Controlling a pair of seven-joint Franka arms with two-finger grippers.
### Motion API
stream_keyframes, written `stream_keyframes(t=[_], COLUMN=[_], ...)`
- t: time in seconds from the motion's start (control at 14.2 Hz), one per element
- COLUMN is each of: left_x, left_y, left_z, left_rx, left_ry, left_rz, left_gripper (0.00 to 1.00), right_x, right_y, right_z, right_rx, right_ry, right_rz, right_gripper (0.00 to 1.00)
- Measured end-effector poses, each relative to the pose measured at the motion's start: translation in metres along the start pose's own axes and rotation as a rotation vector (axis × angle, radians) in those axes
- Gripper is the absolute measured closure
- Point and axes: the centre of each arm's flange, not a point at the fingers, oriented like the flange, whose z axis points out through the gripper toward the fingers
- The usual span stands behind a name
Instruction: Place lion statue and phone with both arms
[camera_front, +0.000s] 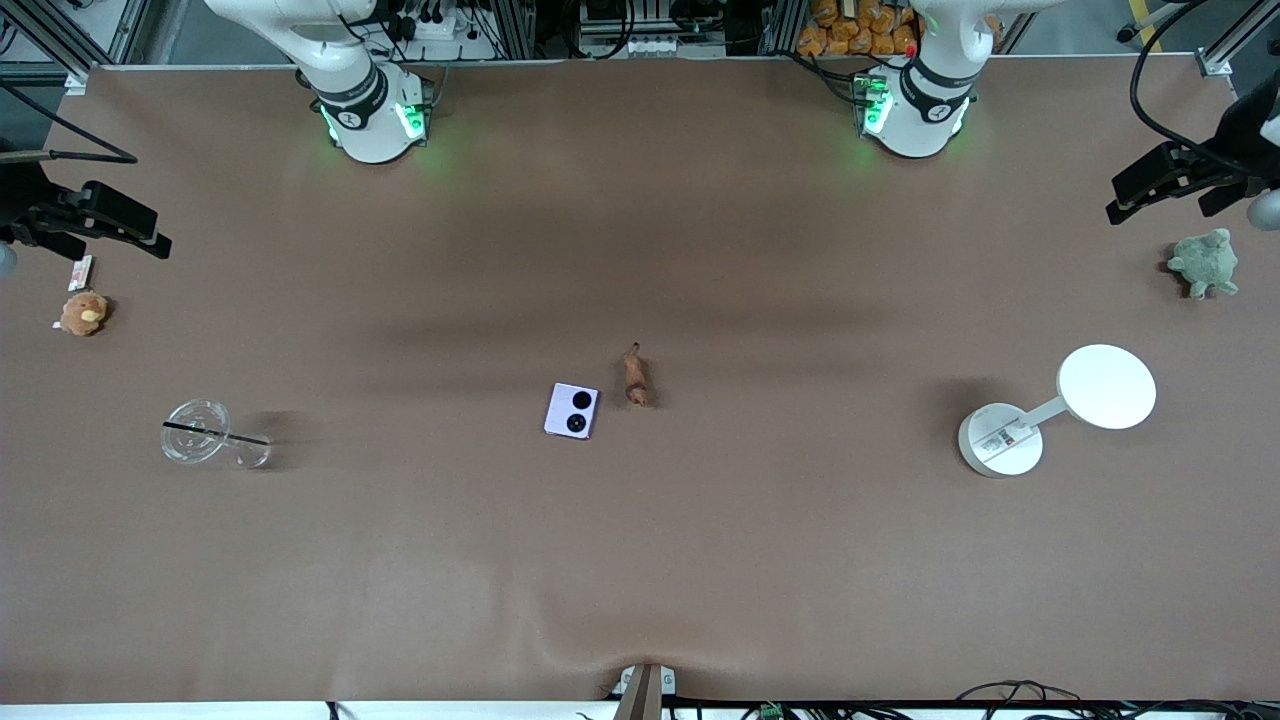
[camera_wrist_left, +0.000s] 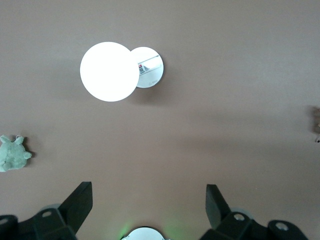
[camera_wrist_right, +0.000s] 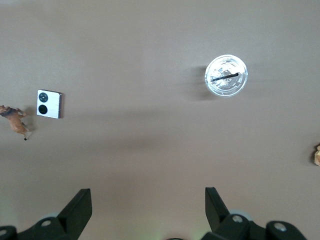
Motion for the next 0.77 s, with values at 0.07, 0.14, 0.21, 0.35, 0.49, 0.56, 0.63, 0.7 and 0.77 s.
stream_keyframes(t=[0.07, 0.14, 0.21, 0.35, 0.49, 0.56, 0.63, 0.7, 0.77], left_x=[0.0, 0.0, -0.001, -0.001, 0.0, 0.0, 0.001, 0.003, 0.006], left_y=[0.001, 0.003, 0.004, 0.006, 0.006, 0.006, 0.006, 0.008, 0.013], left_z=[0.0, 0.0, 0.0, 0.001, 0.001, 0.002, 0.004, 0.007, 0.012], left_rx=[0.0, 0.0, 0.0, 0.0, 0.001, 0.001, 0.001, 0.0, 0.0], left_ry=[-0.001, -0.001, -0.001, -0.002, -0.003, -0.005, -0.007, -0.009, -0.008], left_rz=[0.002, 0.006, 0.009, 0.011, 0.011, 0.011, 0.011, 0.015, 0.024], left_gripper=[0.0, 0.0, 0.0, 0.0, 0.0, 0.0, 0.0, 0.0, 0.0], right_x=[0.001, 0.0, -0.001, -0.004, -0.007, -0.007, -0.005, -0.004, -0.003], right_y=[0.002, 0.005, 0.01, 0.026, 0.045, 0.049, 0.051, 0.051, 0.051], right_z=[0.001, 0.002, 0.004, 0.006, 0.007, 0.009, 0.011, 0.013, 0.015], right_rx=[-0.011, -0.03, -0.044, -0.052, -0.048, -0.047, -0.047, -0.047, -0.047], right_ry=[-0.003, -0.011, -0.024, -0.052, -0.076, -0.084, -0.09, -0.095, -0.098], right_rz=[0.003, 0.007, 0.016, 0.045, 0.079, 0.087, 0.09, 0.09, 0.089], right_gripper=[0.0, 0.0, 0.0, 0.0, 0.0, 0.0, 0.0, 0.0, 0.0])
